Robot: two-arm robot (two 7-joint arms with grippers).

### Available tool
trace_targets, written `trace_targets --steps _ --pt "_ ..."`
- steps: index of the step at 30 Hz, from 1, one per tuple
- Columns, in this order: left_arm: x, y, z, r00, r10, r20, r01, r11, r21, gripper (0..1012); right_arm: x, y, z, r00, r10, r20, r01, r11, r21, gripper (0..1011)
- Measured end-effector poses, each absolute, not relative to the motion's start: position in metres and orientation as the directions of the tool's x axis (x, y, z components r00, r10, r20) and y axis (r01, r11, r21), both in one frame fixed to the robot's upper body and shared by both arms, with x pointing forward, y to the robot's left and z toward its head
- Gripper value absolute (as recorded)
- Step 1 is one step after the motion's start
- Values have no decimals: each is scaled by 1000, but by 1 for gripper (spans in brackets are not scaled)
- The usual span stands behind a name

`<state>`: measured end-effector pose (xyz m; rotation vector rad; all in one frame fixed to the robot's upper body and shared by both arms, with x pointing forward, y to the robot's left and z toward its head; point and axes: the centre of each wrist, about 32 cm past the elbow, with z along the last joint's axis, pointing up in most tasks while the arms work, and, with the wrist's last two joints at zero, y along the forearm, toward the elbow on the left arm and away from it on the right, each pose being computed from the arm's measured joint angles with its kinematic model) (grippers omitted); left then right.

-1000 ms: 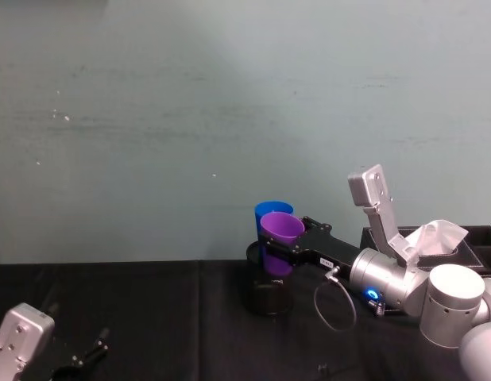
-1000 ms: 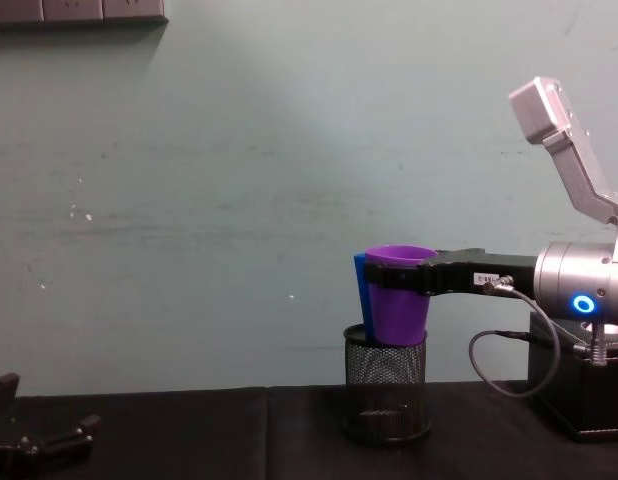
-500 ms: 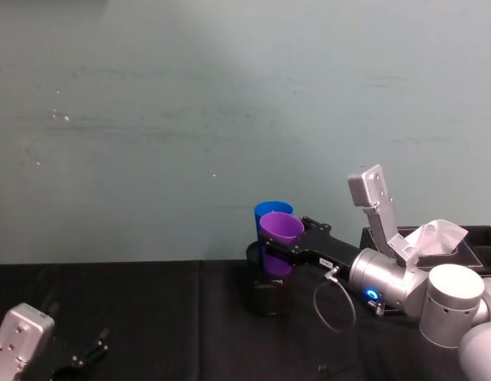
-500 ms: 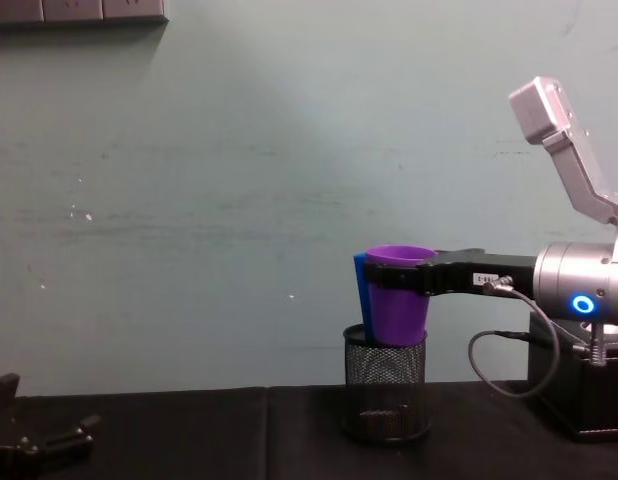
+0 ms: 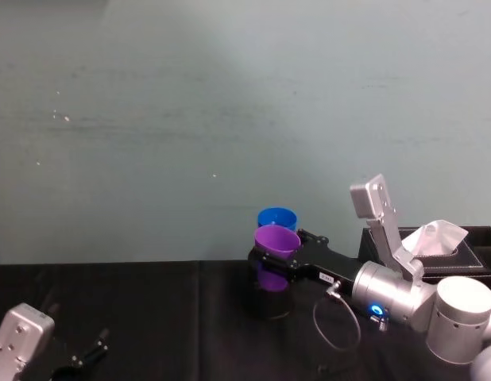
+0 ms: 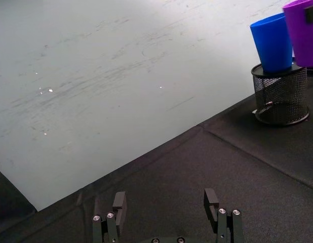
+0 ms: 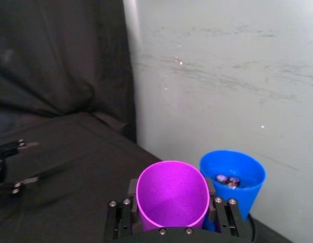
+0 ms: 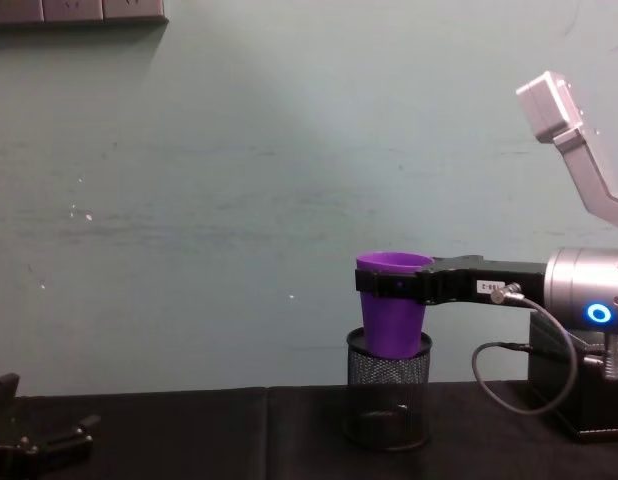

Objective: Pick up one cup with a gripper and tap it against the other cup.

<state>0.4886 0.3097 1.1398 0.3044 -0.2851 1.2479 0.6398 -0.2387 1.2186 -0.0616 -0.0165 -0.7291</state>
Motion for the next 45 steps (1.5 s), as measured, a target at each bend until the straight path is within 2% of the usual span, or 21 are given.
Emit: trace_targets --steps 21,35,45 --pt "489 310 1140 292 880 374 -955 287 70 1000 579 -251 1209 770 -638 30 638 768 -49 735" --pt "489 310 1140 292 880 374 -955 287 70 1000 553 -257 1185 790 -611 51 613 787 -70 735" --pt "489 310 1140 292 880 374 -955 287 70 1000 544 -258 1167 803 -591 80 596 794 -119 735"
